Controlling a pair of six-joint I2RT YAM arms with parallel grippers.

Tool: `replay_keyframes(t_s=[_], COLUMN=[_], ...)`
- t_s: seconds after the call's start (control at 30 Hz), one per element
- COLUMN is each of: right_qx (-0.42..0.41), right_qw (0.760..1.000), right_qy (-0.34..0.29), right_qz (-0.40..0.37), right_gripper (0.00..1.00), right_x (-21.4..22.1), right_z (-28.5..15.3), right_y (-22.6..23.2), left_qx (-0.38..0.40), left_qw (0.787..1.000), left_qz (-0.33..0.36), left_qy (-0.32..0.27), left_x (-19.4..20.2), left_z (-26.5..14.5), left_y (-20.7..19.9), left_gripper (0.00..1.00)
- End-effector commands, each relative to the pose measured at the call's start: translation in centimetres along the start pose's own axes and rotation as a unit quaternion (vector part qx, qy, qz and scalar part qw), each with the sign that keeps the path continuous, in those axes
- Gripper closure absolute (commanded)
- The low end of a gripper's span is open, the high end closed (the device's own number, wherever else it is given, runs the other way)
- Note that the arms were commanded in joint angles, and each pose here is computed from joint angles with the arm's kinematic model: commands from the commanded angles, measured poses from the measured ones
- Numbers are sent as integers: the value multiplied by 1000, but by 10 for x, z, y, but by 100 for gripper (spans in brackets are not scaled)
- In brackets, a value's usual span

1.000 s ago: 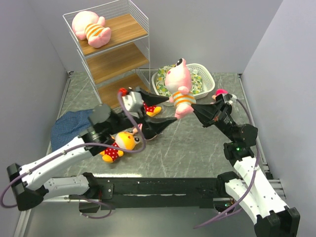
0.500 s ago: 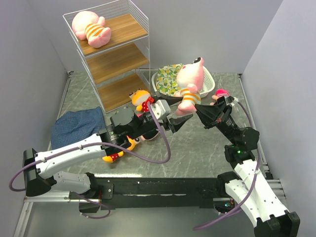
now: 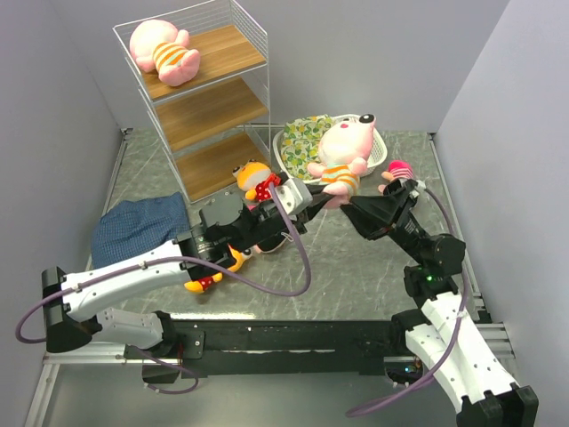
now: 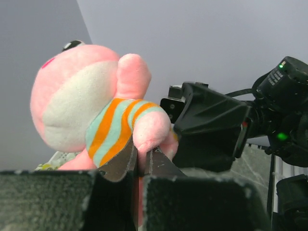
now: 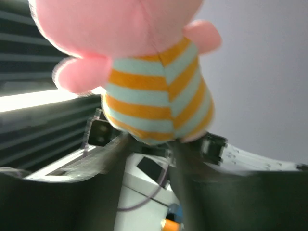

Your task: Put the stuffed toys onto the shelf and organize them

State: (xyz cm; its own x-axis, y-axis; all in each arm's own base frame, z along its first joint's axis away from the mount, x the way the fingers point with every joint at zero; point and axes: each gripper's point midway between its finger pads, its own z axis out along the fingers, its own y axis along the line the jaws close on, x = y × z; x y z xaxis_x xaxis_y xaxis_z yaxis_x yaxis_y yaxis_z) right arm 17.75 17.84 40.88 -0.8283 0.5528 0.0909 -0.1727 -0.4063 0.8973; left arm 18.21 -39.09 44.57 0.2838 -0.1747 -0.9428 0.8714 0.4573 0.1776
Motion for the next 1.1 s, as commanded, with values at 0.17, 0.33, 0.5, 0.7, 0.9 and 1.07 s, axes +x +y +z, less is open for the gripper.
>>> replay_keyframes(t_s=[0.17, 0.33, 0.5, 0.7, 0.9, 1.07], right_qx=[51, 75, 103, 111, 122, 124], right_qw=[988, 978, 970, 963, 950, 943], right_qy=[70, 86, 81, 91, 78, 71], right_qz=[-126, -173, -204, -227, -275, -299], right_gripper=[9, 0, 0, 0, 0, 0], right_x=[28, 37, 37, 44, 46, 44], right_z=[-3, -11, -17, -21, -23, -27], right_y=[5, -1, -9, -5, 4, 1], left_qx=[-94, -159, -224, -312, -376, -399], left_qw=[990, 967, 924, 874, 840, 830], left_qz=[104, 191, 292, 341, 352, 349], left_qy=[16, 51, 101, 151, 172, 175], left_x=[-61, -90, -108, -114, -109, -90], left_z=[-19, -36, -40, -47, -53, -48], left_y=[52, 89, 126, 179, 232, 263], left_gripper=[99, 99, 99, 99, 99, 99])
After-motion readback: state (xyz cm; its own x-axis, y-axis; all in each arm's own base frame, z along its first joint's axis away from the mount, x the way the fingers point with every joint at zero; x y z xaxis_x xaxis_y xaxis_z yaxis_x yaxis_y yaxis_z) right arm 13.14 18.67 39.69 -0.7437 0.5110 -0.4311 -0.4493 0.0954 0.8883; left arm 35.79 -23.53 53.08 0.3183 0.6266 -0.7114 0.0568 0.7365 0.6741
